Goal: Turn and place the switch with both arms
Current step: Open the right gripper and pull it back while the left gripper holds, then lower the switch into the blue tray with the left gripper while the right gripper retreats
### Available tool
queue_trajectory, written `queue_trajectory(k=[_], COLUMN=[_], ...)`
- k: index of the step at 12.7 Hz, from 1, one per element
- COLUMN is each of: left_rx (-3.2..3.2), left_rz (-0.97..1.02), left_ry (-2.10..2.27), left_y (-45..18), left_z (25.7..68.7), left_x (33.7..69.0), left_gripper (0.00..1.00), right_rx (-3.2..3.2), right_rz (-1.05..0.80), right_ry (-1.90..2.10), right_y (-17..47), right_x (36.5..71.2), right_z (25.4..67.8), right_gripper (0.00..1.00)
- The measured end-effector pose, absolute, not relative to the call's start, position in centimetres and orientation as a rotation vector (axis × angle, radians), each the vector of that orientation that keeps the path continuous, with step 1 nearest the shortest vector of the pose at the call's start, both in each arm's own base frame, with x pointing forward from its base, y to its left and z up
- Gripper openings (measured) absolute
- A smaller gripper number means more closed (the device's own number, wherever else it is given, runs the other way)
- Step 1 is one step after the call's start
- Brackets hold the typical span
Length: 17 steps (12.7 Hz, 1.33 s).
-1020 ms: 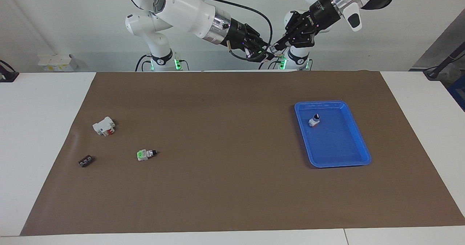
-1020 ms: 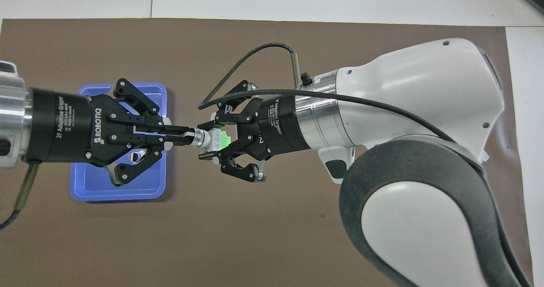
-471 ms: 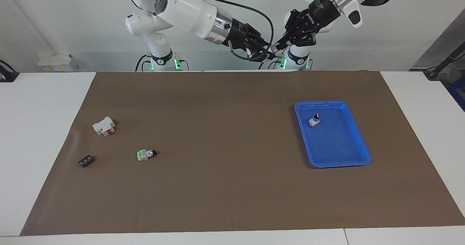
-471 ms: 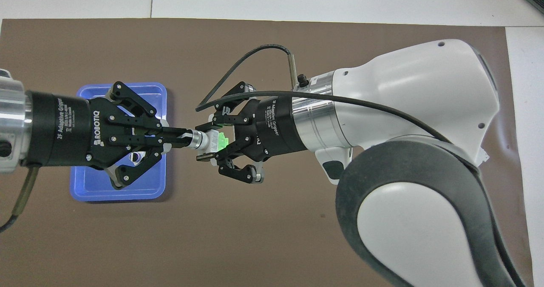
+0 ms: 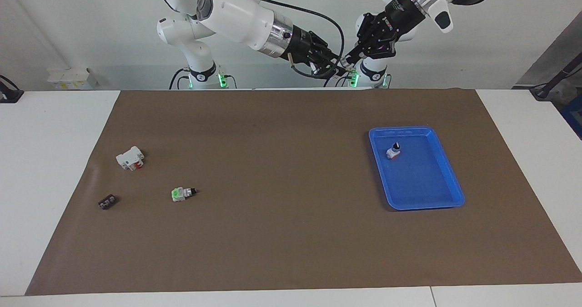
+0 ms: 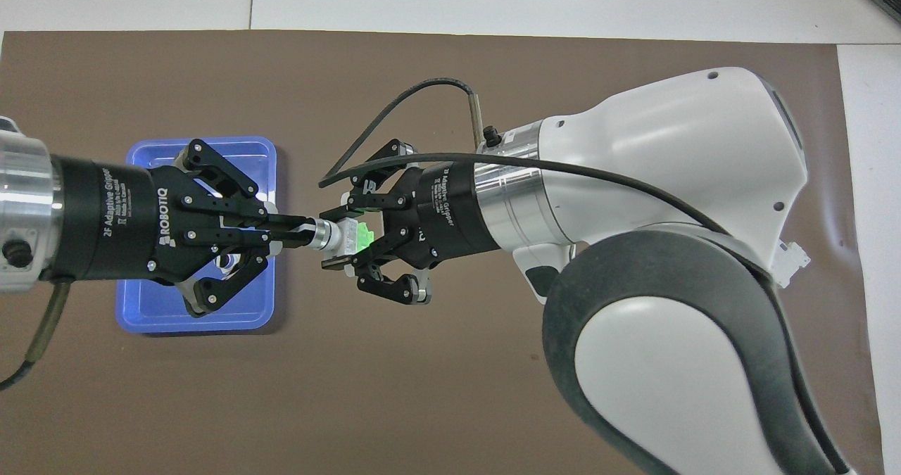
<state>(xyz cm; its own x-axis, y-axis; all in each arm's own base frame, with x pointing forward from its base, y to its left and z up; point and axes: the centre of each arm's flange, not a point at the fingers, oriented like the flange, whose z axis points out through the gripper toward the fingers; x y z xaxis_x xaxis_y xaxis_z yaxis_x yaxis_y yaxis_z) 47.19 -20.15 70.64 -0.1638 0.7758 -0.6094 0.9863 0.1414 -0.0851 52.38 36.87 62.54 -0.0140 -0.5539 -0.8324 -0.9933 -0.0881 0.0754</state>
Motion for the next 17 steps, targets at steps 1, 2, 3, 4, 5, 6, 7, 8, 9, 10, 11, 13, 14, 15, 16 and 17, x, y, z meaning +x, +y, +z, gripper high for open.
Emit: queue_trajectory(k=[1,2,3,4,5,6,7,8,9,10,11,13,14,15,16,17], left_rx=[1.689,1.690,1.689,1.690,1.690,1.692,1.694,1.697,1.688,1.679,1.675,1.715,1.751,1.804,1.868,1.928], left_rz=[-0.665,-0.665,-0.665,-0.665,-0.665,-0.665,-0.664,-0.651,-0.626,-0.613,-0.603,-0.564,-0.536,-0.504,-0.467,-0.427], left_ry=[2.008,2.010,2.010,2.010,2.010,2.011,2.011,2.015,2.020,2.023,2.026,2.022,2.010,1.988,1.961,1.936], left_y=[-20.1,-20.1,-20.0,-20.1,-20.1,-20.1,-20.1,-19.8,-19.0,-18.4,-18.0,-17.7,-17.6,-17.3,-17.0,-16.7], left_z=[70.6,70.6,70.6,70.6,70.6,70.6,70.7,70.9,71.4,71.8,72.1,71.9,71.6,70.9,70.0,68.8], left_x=[47.1,47.1,47.1,47.1,47.1,47.1,47.1,47.1,47.1,47.1,47.1,46.9,46.9,46.7,46.5,46.3], left_gripper=[0.10,0.10,0.10,0.10,0.10,0.10,0.10,0.10,0.10,0.10,0.10,0.10,0.10,0.10,0.10,0.10], right_rx=[-1.696,-1.697,-1.697,-1.697,-1.697,-1.698,-1.699,-1.712,-1.738,-1.755,-1.764,-1.794,-1.812,-1.829,-1.851,-1.885], right_rz=[0.991,0.991,0.992,0.992,0.992,0.993,0.993,0.979,0.962,0.952,0.950,0.947,0.941,0.928,0.903,0.864], right_ry=[1.615,1.614,1.614,1.614,1.614,1.614,1.614,1.625,1.644,1.656,1.665,1.659,1.643,1.624,1.608,1.593], right_y=[37.0,37.0,37.1,37.1,37.1,37.1,37.1,36.8,36.2,35.5,34.7,32.4,30.9,29.2,27.6,26.3], right_x=[52.3,52.3,52.3,52.3,52.3,52.3,52.3,52.4,52.7,52.9,53.1,53.3,53.4,53.5,53.7,53.7], right_z=[62.5,62.5,62.5,62.5,62.5,62.4,62.4,62.1,61.6,61.5,61.6,62.4,63.0,63.6,64.1,64.5], right_gripper=[0.42,0.42,0.42,0.42,0.42,0.42,0.42,0.50,0.59,0.71,0.84,1.00,1.00,1.00,1.00,1.00])
